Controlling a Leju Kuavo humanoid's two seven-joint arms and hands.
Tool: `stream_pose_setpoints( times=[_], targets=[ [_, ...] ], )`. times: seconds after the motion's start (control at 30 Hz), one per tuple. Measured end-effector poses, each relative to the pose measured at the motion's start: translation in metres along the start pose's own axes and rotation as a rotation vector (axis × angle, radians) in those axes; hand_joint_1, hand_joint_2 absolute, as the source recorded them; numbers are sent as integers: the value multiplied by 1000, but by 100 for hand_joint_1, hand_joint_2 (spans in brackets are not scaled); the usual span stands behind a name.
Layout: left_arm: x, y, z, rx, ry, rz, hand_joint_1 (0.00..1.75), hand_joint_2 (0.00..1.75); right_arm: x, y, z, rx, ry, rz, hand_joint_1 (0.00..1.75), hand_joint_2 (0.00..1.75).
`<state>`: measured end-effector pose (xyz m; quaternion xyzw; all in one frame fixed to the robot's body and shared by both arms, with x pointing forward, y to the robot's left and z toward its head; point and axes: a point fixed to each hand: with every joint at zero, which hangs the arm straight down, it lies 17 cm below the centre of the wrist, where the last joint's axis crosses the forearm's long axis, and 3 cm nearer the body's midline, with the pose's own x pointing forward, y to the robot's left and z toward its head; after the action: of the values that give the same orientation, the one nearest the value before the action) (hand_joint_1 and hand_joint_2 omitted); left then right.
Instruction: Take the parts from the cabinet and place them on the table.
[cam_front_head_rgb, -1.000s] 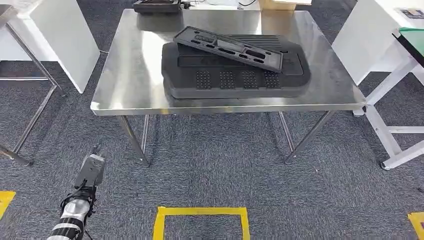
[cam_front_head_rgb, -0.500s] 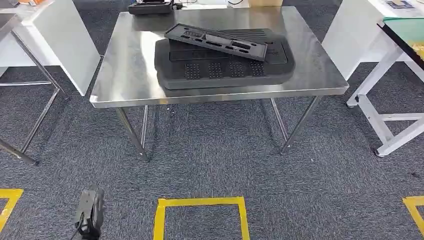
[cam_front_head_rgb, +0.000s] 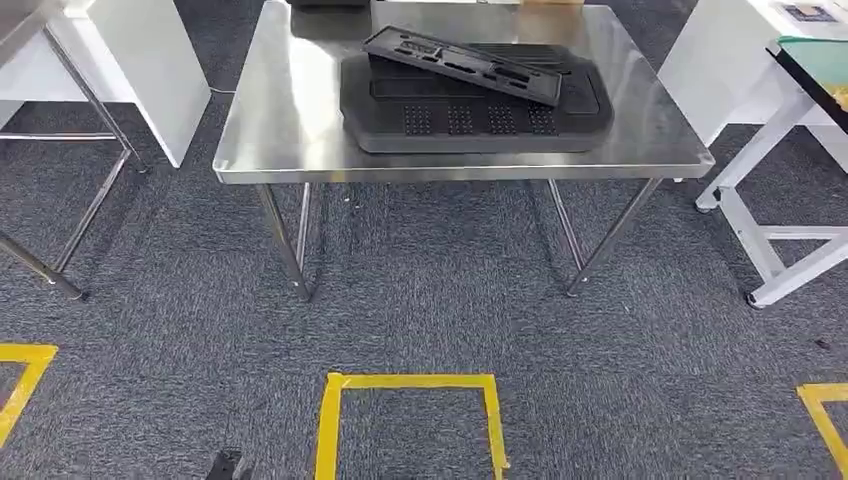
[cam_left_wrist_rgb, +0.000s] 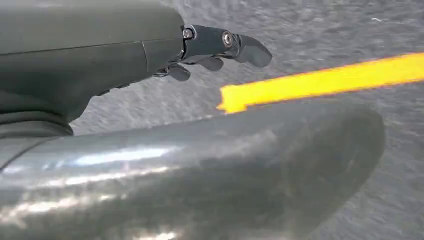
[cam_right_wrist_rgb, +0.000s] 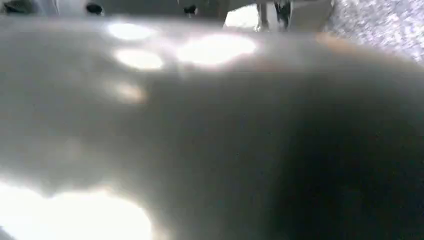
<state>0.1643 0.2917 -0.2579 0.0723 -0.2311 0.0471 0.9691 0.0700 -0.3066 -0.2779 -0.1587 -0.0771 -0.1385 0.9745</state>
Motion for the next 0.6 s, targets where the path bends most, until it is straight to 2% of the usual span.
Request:
stream_pose_setpoints(
  times=[0.43, 0.6],
  targets=[
    [-17, -9, 4, -18, 36, -9, 0, 0, 6, 2, 0, 3, -12, 3, 0, 0],
    [-33, -7, 6, -14, 107, -23, 0, 0, 2, 14, 4, 54, -29, 75, 0, 0]
  ],
)
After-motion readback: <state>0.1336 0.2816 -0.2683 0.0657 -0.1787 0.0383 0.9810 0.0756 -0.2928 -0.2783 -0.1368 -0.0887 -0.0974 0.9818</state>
